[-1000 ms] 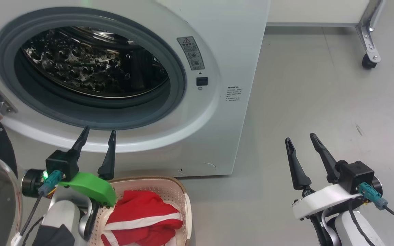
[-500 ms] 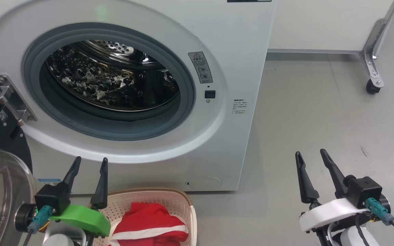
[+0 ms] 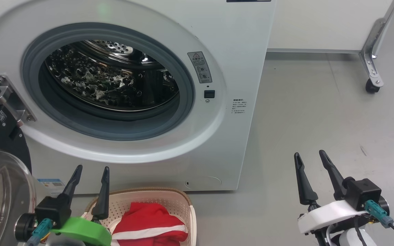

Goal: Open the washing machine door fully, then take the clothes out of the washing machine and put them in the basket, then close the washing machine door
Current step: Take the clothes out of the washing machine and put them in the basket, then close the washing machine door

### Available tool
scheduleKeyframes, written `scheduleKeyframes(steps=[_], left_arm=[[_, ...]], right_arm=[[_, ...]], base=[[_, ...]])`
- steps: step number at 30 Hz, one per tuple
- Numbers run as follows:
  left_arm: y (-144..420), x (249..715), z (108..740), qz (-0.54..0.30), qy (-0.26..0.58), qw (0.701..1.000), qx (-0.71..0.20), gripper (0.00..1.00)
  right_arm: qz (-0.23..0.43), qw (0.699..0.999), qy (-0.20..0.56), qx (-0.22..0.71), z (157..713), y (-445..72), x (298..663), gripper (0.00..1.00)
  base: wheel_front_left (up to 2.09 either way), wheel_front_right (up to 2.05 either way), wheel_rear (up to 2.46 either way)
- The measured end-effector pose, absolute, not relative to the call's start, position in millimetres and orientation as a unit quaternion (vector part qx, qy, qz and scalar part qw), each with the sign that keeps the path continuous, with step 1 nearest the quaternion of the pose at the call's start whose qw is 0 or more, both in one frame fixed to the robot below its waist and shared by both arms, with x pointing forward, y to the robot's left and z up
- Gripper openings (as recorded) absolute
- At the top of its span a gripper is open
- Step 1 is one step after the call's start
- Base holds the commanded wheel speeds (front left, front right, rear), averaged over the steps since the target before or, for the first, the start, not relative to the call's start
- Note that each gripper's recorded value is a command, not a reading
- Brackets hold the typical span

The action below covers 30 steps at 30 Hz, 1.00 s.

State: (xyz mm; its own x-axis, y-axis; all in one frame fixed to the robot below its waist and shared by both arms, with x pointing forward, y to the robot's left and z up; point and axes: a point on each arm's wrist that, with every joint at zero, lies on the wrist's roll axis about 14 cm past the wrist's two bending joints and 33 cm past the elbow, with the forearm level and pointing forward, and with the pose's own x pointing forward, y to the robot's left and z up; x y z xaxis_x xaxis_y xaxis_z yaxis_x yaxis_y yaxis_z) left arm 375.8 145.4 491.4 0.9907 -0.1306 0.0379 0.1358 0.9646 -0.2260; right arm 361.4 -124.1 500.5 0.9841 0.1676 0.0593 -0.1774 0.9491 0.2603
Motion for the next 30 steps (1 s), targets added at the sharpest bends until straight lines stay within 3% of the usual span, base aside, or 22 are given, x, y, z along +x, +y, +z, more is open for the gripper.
scheduleKeyframes(steps=[30], left_arm=[[142.8,366.9,498.6,-0.072,-0.024,0.99,-0.117,1.0]], right_arm=[[0.082,0.988,-0.021,0.13,501.2,-127.9,357.5,1.0]], base=[[0.0,0.0,0.0]])
